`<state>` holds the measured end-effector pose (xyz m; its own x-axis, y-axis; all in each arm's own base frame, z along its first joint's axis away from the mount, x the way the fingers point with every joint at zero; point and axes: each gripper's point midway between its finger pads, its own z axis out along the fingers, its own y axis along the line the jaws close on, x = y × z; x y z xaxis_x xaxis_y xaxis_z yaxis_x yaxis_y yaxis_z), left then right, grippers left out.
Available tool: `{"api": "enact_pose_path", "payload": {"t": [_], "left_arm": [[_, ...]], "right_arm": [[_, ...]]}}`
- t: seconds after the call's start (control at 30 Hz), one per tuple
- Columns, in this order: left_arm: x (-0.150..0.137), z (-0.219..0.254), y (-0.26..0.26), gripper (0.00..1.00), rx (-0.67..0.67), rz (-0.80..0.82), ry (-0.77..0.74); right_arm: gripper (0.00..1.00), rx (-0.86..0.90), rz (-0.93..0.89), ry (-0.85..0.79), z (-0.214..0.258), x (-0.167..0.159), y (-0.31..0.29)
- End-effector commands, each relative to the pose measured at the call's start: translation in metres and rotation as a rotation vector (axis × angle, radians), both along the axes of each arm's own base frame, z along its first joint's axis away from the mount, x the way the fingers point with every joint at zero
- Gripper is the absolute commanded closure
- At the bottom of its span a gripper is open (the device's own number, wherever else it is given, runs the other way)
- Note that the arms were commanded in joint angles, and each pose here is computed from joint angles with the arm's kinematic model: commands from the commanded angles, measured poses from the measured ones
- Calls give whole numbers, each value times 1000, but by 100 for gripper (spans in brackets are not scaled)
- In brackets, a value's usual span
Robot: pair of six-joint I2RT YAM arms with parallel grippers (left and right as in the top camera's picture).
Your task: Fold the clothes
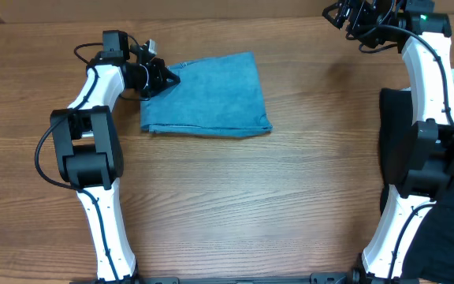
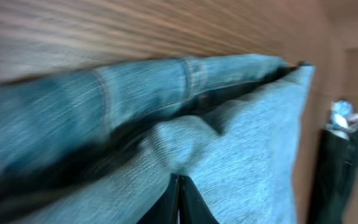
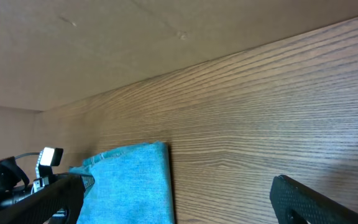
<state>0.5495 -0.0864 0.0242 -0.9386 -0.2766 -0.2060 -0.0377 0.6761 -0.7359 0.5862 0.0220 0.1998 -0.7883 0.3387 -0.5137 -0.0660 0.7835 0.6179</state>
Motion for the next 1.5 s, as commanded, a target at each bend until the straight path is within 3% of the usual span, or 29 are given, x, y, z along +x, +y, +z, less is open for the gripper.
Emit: {"api": "enact_pose_path", "payload": {"t": [0.0, 0.07, 0.17, 0.23, 0.3, 0.33, 0.43, 0.5, 0.57, 0.6, 0.77, 0.8, 0.83, 0.87, 0.9, 1.03, 1.27, 1.37, 1.47], "left_arm": [[15, 32, -7, 96, -67, -49, -104], [27, 91, -6, 95, -51, -60, -203], [21, 165, 12, 74, 90, 10, -236], [-2, 175, 24, 32, 208, 24, -181], [-38, 133, 47, 4, 400, 32, 28], [-53, 112, 49, 0, 424, 0, 115], [-78, 55, 42, 0, 428, -68, 286], [-81, 33, 36, 0, 456, -93, 322], [-77, 25, 39, 0, 567, -75, 317], [-75, 29, 39, 7, 630, -76, 301], [-48, 104, -2, 10, 675, -121, 72], [-37, 118, -8, 16, 729, -110, 3], [-27, 128, -12, 32, 771, -107, -63], [-13, 136, -21, 80, 817, -158, -171], [-3, 138, -27, 92, 839, -187, -235], [35, 127, -24, 94, 874, -146, -338], [78, 12, 26, 96, 879, -82, -260], [64, -18, 33, 96, 851, -88, -159], [16, -30, 25, 96, 819, -144, 43]], "right_arm": [[0, 3, 1, -11, 5, 0, -1], [0, 3, 1, -11, 5, 0, -1], [0, 3, 1, -11, 5, 0, -1], [0, 3, 1, -11, 5, 0, -1], [0, 3, 1, -11, 5, 0, -1], [0, 3, 1, -11, 5, 0, -1], [0, 3, 1, -11, 5, 0, -1], [0, 3, 1, -11, 5, 0, -1], [0, 3, 1, -11, 5, 0, -1], [0, 3, 1, -11, 5, 0, -1], [0, 3, 1, -11, 5, 0, -1], [0, 3, 1, -11, 5, 0, -1], [0, 3, 1, -11, 5, 0, -1], [0, 3, 0, -11, 5, 0, -1], [0, 3, 1, -11, 5, 0, -1], [0, 3, 1, -11, 5, 0, 0], [0, 3, 1, -11, 5, 0, -1], [0, 3, 0, -11, 5, 0, -1], [0, 3, 1, -11, 5, 0, -1]]}}
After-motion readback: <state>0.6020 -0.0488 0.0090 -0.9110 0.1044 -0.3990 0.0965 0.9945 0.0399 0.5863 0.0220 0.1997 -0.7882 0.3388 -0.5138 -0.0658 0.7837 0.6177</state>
